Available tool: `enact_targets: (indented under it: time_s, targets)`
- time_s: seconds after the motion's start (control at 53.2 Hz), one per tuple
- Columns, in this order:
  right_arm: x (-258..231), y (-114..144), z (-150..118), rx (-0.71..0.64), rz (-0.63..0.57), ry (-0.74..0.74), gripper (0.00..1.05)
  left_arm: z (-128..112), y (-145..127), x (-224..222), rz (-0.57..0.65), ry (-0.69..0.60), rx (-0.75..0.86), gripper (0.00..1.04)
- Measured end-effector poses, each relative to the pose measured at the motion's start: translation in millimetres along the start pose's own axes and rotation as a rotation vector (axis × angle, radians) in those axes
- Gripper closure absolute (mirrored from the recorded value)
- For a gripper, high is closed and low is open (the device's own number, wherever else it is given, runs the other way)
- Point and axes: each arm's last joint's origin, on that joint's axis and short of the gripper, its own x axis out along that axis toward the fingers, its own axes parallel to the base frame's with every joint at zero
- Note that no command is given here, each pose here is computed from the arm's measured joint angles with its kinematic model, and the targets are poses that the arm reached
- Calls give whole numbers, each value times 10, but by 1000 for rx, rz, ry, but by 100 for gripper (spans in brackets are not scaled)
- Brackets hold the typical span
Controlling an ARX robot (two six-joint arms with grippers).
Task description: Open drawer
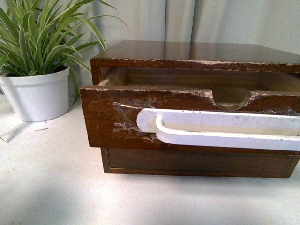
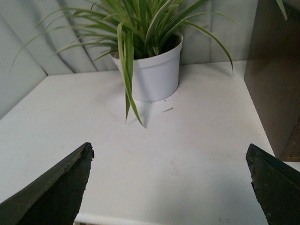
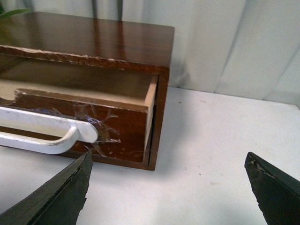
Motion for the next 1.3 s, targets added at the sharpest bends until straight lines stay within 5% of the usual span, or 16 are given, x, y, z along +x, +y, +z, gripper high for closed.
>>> enact_targets:
  time_s: [0.132,0.376,0.508,0.902,1.297]
  targets:
    - [-79,10,-120,42,-38,-14,9,-238,31,-103,76,46,-86,6]
    - [-107,14,-110,54,-60,-32,11,-245,47,-112,22,-8,-147,11]
    - [-164,71,-216,71,-138,-71,35,-354,81,-125,-160,-131,-196,36]
    - [-130,252,-399,79,-121,-73,101,-592,215,-131,-158,-138,-200,101]
    - [-115,268,-599,81,-126,-75,103,-793,197,-236,-165,-141,-202,101]
